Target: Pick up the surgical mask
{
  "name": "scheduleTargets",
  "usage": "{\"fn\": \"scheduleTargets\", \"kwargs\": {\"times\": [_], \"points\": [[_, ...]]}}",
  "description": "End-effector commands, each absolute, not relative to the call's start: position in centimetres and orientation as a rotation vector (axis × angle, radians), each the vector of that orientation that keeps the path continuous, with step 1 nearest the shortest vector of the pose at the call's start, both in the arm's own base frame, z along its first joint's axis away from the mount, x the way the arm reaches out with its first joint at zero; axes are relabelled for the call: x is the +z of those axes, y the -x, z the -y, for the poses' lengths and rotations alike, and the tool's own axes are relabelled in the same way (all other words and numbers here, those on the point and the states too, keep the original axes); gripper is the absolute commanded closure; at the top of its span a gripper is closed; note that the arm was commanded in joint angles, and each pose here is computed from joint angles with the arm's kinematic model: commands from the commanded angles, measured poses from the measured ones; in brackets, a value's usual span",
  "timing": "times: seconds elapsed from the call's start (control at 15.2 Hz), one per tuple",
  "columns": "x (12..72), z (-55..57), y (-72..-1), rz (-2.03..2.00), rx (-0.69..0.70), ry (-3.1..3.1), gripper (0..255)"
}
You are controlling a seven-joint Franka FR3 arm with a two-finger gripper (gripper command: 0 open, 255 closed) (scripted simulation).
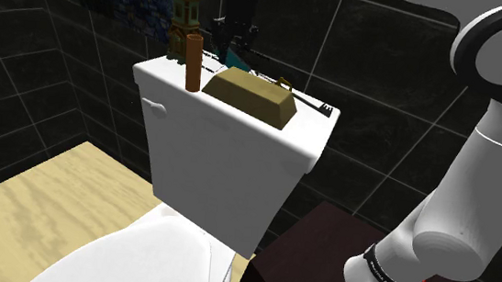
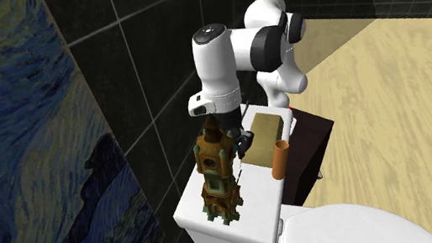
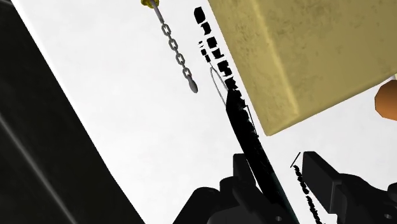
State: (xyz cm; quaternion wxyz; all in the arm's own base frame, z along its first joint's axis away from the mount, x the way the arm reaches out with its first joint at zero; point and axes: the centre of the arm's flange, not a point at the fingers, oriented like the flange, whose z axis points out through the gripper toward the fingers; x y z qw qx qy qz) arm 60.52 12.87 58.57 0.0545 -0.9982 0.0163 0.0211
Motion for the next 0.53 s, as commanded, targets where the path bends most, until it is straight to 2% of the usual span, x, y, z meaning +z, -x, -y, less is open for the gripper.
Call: {"fn": "scheduleTargets", "kwargs": {"times": [0.0, 0.46], "points": [[58.4, -12.8, -60.5, -0.05, 0.071, 3.033, 255], [61.1, -12.8, -60.6, -0.05, 0.071, 3.033, 255]]}}
